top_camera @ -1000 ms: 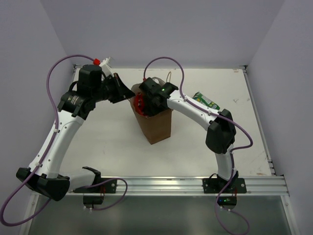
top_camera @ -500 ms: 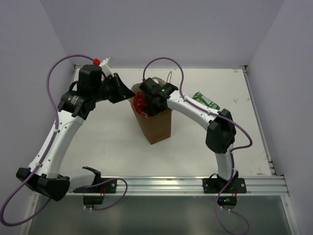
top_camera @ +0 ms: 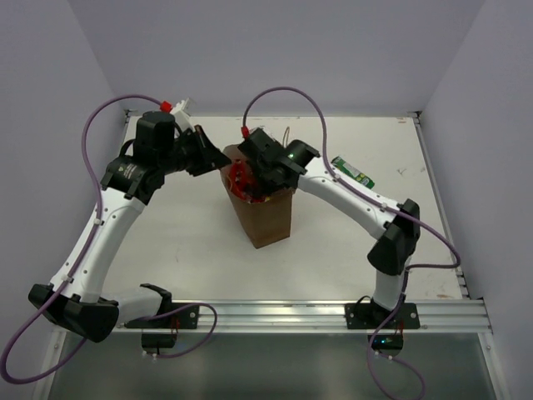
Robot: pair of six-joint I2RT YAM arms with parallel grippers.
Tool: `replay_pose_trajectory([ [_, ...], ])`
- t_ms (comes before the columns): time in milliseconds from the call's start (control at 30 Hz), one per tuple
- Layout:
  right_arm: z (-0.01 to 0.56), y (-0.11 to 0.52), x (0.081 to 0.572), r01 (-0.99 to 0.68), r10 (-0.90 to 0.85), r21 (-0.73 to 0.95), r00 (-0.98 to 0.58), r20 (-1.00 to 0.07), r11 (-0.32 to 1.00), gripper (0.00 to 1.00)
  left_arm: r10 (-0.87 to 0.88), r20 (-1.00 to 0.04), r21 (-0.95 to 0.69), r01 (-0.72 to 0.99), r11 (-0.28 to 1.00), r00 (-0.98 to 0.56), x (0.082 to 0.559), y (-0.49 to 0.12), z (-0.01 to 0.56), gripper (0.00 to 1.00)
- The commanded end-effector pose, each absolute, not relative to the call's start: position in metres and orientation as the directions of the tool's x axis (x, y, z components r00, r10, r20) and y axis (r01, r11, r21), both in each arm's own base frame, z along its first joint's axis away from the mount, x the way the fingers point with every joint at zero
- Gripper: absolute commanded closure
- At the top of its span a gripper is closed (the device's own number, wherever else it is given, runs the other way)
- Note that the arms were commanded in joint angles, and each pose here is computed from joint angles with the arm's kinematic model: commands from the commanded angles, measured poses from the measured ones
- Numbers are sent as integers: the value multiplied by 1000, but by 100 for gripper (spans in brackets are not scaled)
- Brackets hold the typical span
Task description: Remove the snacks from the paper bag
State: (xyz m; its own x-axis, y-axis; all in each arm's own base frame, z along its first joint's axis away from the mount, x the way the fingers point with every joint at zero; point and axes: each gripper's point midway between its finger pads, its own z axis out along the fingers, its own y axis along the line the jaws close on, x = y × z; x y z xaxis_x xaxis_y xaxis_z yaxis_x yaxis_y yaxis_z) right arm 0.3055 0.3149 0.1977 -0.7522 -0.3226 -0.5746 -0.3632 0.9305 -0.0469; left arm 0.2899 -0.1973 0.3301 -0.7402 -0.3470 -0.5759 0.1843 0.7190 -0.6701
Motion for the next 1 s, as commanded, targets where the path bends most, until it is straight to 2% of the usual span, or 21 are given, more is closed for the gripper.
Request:
replay_pose_trajectory([
  [0, 323, 299, 295, -335, -140, 95, -613, -777, 937, 100, -346, -607, -672, 230, 704, -715, 288, -199, 342, 99],
  [233, 412, 263, 290, -306, -51, 107, -466, -883, 946, 100, -351, -604, -671, 218, 709, -716, 284, -197, 338, 99],
  [367, 442, 243, 291, -281, -18, 105, -402, -915, 954, 100, -354, -605, -668, 213, 713, -713, 283, -195, 336, 99],
  [500, 446, 186, 318, -131, 36, 95, -393, -919, 987, 100, -354, -602, -670, 212, 712, -715, 283, -195, 336, 99],
  [600, 419, 127, 342, 27, 57, 50, -417, -907, 998, 100, -351, -604, -669, 215, 712, -715, 282, -194, 339, 99],
  [700, 352, 81, 360, 146, 79, 3, -520, -850, 989, 100, -348, -608, -666, 220, 713, -714, 281, -194, 341, 98],
  [800, 311, 60, 374, 201, 128, 15, -564, -816, 980, 100, -347, -609, -668, 225, 709, -713, 282, -195, 344, 98],
  [900, 228, 50, 381, 240, 145, -35, -690, -709, 970, 100, -348, -606, -672, 226, 706, -715, 282, -196, 344, 98],
  [967, 199, 47, 387, 266, 172, -40, -724, -668, 963, 100, -346, -604, -672, 226, 705, -718, 283, -197, 342, 98],
])
